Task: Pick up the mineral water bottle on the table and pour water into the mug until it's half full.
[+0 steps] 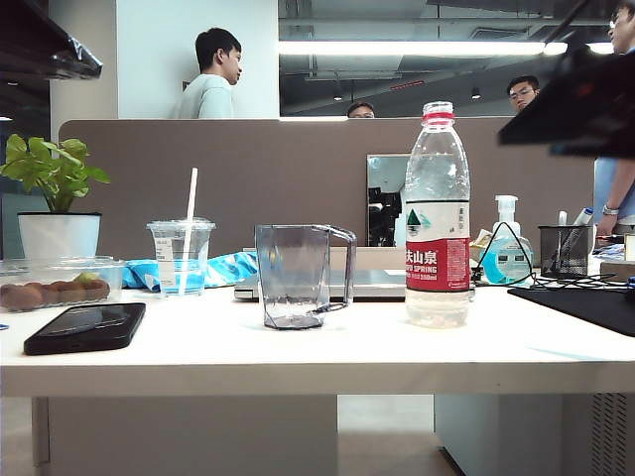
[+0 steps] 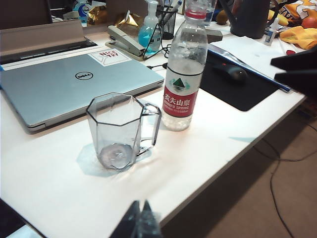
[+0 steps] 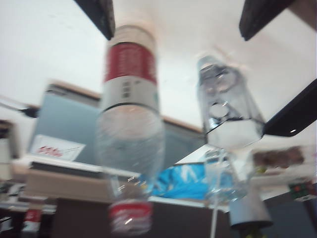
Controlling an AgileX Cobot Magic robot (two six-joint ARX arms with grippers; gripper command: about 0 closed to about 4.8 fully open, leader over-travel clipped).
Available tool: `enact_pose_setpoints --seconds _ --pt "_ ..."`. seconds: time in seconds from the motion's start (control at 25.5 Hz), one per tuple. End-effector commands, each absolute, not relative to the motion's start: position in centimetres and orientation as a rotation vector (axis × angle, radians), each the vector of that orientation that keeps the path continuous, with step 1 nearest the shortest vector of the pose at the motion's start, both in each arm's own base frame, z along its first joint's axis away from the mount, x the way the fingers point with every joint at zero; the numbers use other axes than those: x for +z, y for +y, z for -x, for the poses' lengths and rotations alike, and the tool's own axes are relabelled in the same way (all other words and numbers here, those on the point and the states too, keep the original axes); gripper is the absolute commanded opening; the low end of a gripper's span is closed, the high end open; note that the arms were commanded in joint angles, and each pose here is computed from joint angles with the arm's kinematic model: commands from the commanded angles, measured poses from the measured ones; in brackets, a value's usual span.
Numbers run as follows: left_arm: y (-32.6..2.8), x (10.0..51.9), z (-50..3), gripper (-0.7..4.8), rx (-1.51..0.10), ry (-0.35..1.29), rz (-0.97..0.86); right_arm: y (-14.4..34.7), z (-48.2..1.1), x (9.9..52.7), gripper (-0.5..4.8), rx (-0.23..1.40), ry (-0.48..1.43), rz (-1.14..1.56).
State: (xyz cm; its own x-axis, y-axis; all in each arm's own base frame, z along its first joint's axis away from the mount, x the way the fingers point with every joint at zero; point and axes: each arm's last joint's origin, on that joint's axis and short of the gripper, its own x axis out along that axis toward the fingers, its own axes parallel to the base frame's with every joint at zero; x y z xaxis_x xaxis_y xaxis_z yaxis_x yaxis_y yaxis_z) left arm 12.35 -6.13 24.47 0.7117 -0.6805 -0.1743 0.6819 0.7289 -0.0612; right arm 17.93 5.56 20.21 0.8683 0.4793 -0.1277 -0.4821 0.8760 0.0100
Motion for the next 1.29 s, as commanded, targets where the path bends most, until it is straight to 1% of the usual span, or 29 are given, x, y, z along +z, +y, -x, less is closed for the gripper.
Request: enact_pose_setpoints --seconds 0.04,0.08,0.16,0.24,0.55,0.67,0.78,1.29 --pt "-6.0 24.8 -12.4 -0.05 -0.75 0.171 -0.007 6.0 -19.0 19.7 3.39 0.494 0.095 0.021" --pt "-6.0 24.8 -12.4 -0.05 -0.75 0.17 -0.007 6.2 -19.9 19.0 3.53 0.48 0.097 0.021" --pt "-6.0 24.8 -12.4 -0.05 -0.751 0.17 -0.007 6.4 -20.7 18.1 4.21 0.478 0.085 0.021" --pt "-6.0 24.8 -12.4 -0.05 -0.755 0.17 -0.006 6.7 -21.8 17.0 4.63 0.473 0.062 0.021" --pt "-6.0 24.9 -12.4 -0.04 -0.754 0.167 -0.006 7.7 -25.4 14.3 4.78 0.474 0.046 0.02" --pt "-6.0 24.9 -12.4 -0.04 -0.754 0.167 -0.006 8.3 -27.4 13.4 4.79 0.466 0.048 0.02" --pt "-6.0 24.9 -12.4 -0.05 -0.754 0.167 -0.006 8.7 -29.1 13.3 4.79 0.447 0.036 0.02" --pt "-6.0 24.9 -12.4 -0.04 -0.754 0.167 -0.006 10.1 -33.7 12.6 4.79 0.46 0.032 -0.035"
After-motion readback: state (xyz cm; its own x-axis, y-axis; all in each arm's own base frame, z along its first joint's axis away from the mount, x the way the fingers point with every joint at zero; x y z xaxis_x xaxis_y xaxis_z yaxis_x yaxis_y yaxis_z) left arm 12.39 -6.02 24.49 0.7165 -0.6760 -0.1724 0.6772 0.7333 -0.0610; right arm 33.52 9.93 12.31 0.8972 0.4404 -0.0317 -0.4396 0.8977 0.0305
